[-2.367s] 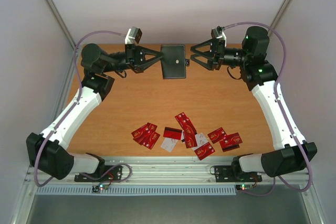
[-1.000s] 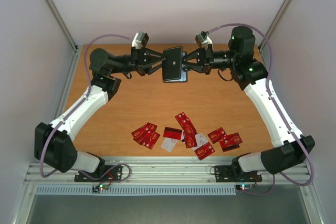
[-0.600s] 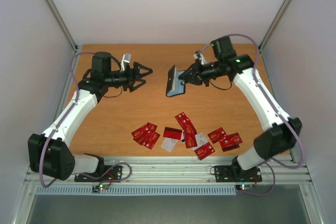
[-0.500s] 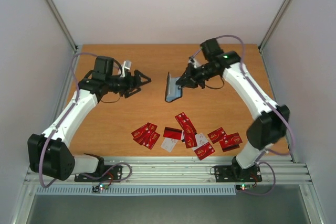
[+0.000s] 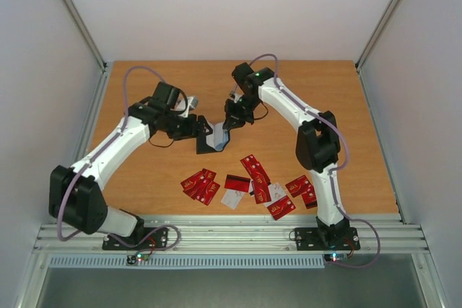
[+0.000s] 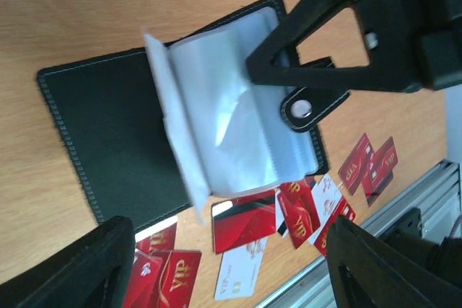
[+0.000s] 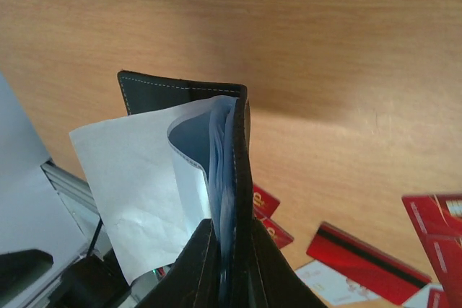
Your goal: Put the credit cards into the card holder
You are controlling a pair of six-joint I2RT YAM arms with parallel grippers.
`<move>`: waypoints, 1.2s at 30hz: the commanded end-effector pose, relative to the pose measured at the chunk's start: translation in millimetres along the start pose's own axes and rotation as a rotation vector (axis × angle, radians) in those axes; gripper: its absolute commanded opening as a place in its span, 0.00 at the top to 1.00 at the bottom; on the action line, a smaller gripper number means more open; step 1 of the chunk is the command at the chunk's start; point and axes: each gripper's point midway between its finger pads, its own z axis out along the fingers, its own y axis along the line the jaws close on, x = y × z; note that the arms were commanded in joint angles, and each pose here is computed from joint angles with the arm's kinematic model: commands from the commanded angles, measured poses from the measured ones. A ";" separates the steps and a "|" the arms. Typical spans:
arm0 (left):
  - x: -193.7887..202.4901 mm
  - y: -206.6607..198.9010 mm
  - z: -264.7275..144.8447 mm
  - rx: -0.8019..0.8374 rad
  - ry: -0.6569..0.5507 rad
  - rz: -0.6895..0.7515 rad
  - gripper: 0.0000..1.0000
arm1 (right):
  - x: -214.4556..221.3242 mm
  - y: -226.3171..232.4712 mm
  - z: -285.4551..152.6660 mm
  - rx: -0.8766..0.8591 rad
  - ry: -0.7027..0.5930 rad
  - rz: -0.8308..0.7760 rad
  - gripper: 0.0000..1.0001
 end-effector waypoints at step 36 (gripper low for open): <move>-3.0 86.1 139.2 -0.121 0.188 -0.041 0.72 | -45.7 -82.9 35.3 0.007 0.034 -0.013 0.56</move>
